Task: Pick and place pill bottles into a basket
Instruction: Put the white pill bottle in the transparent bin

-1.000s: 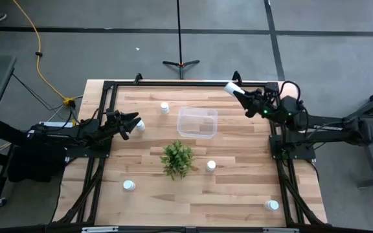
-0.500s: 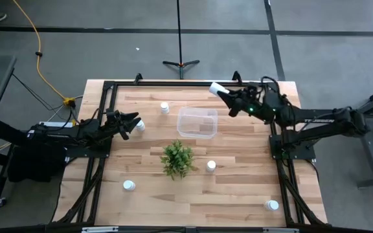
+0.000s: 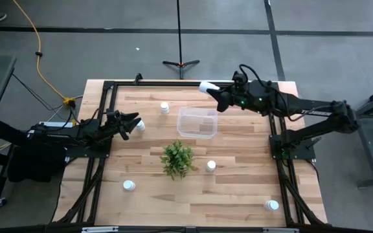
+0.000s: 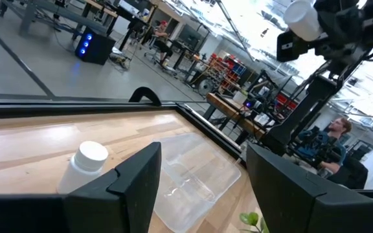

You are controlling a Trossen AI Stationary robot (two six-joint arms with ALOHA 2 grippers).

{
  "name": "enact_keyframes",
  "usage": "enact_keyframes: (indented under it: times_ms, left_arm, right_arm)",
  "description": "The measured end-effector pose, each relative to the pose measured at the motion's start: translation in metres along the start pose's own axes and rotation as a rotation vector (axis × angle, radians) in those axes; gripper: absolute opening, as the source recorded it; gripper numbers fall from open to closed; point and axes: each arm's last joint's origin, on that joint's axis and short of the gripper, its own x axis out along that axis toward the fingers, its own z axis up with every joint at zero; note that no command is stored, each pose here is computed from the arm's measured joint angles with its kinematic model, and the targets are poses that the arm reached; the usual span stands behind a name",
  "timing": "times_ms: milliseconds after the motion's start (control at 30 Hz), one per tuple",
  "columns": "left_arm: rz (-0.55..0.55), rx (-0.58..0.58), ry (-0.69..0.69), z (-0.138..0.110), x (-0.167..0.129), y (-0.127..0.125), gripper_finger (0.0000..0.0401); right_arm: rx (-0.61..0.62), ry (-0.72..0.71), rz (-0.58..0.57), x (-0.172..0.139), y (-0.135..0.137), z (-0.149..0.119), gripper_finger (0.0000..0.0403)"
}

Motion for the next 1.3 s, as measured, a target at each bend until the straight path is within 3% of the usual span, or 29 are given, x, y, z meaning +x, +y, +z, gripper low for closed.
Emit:
enact_keyframes:
  times_ms: [267,633,1300]
  left_arm:
    - [-0.011,0.000,0.007,0.000,0.000,0.000,0.0262]
    - [-0.011,0.000,0.007,0.000,0.000,0.000,0.0262]
    - [-0.008,0.005,0.006,0.000,0.000,0.000,0.0262]
  right_arm:
    - [0.024,0.063,-0.018,0.004,0.009,0.008,0.0164]
    - [0.090,0.127,-0.050,0.009,0.003,0.005,0.0164]
    - [0.159,0.308,-0.138,0.061,-0.030,-0.013,0.0164]
